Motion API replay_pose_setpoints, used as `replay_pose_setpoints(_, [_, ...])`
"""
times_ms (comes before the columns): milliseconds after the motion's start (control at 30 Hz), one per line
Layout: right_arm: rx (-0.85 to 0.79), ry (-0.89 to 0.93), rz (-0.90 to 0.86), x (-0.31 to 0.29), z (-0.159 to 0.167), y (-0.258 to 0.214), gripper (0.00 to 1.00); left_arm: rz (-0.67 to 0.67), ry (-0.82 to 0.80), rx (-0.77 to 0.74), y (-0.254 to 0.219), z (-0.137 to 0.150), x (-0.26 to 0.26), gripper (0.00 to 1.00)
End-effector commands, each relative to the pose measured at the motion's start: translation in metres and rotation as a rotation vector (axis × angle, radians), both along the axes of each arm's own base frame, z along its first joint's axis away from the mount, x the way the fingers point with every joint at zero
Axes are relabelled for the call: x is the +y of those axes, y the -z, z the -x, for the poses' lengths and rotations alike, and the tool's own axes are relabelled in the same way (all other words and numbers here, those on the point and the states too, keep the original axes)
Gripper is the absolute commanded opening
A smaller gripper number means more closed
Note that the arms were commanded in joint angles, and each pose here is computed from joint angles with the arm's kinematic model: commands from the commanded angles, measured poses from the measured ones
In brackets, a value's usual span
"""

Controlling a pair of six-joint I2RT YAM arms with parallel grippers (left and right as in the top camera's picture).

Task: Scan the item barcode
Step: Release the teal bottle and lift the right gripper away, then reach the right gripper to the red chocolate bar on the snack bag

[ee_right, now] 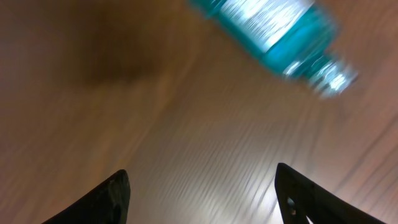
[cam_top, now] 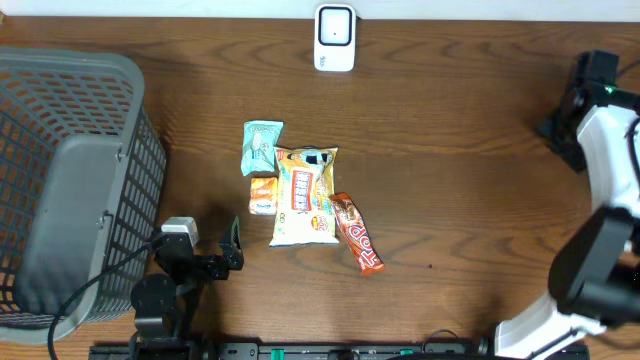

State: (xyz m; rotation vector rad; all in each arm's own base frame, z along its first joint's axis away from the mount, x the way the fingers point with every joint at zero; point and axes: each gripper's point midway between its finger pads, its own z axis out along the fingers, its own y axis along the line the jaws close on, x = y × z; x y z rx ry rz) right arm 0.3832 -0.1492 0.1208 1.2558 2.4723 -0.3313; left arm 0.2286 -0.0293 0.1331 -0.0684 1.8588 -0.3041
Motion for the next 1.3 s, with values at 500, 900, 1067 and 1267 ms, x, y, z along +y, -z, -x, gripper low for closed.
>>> replay_pose_setpoints(500, [0.223, -1.051, 0.028, 0.305, 0.071, 0.021, 0.86, 0.015, 0.010, 0.038, 0.012, 0.002, -0.002, 0.98])
replay_pose_setpoints(900, [0.264, -1.431, 0.190, 0.371, 0.142, 0.073, 0.90, 0.015, 0.010, 0.038, 0.012, 0.002, -0.002, 0.98])
replay_pose_setpoints(1067, [0.272, -1.493, 0.253, 0.369, 0.152, 0.093, 0.89, 0.015, 0.010, 0.038, 0.012, 0.002, -0.002, 0.98])
replay_pose_setpoints(1267, [0.359, -1.494, 0.257, 0.348, 0.169, 0.118, 0.75, 0.015, 0.010, 0.038, 0.012, 0.002, -0.002, 0.98])
